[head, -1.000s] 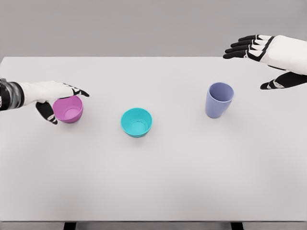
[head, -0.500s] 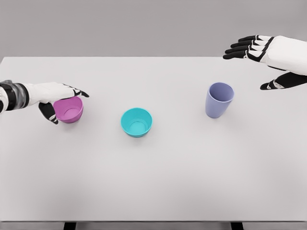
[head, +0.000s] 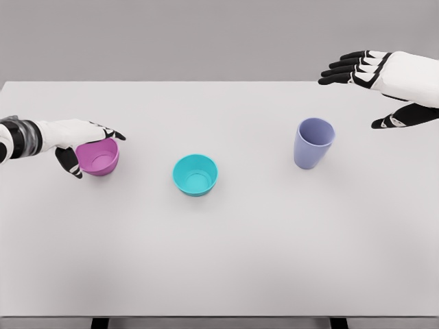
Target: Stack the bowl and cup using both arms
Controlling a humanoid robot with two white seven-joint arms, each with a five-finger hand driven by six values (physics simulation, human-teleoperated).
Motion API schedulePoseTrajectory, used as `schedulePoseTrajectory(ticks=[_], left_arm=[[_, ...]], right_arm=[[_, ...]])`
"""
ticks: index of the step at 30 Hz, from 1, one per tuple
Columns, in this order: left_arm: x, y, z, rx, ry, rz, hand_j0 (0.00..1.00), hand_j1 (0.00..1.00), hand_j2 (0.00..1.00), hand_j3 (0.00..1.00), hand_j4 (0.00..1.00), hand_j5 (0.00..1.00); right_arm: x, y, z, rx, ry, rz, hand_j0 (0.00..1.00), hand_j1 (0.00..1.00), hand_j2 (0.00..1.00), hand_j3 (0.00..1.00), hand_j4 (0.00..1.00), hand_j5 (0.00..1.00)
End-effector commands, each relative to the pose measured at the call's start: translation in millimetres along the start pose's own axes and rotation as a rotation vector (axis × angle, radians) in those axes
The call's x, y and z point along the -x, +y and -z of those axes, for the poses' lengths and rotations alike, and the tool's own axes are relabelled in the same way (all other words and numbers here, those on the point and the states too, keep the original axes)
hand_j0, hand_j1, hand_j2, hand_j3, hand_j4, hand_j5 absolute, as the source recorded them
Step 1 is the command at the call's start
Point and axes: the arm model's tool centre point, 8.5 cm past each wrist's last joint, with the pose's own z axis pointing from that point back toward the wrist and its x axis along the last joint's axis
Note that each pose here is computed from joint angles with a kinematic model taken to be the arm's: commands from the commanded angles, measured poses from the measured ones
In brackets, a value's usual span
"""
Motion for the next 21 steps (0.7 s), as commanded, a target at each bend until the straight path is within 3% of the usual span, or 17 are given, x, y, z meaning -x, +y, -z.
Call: schedulePoseTrajectory(ticks=[1, 17, 21], left_arm=[[0.9, -0.8, 0.9, 0.002, 0.002, -0.002, 1.00, 1.00, 1.00, 1.00, 1.00, 1.00], [1.6, -1.9, 9.6, 0.007, 0.009, -0.006, 1.00, 1.00, 1.00, 1.00, 1.00, 1.00], [1.1, -4.5, 10.8, 0.014, 0.009, -0.004, 0.94, 0.94, 0.94, 0.94, 0.94, 0.94]], right_arm=[[-0.2, -0.6, -0.1, 0.004, -0.001, 0.005, 1.00, 1.00, 1.00, 1.00, 1.00, 1.00], [0.3, -0.6, -0.6, 0.003, 0.001, 0.005, 1.00, 1.00, 1.00, 1.00, 1.00, 1.00], [0.3, -0.7, -0.6, 0.003, 0.001, 0.005, 1.00, 1.00, 1.00, 1.00, 1.00, 1.00]])
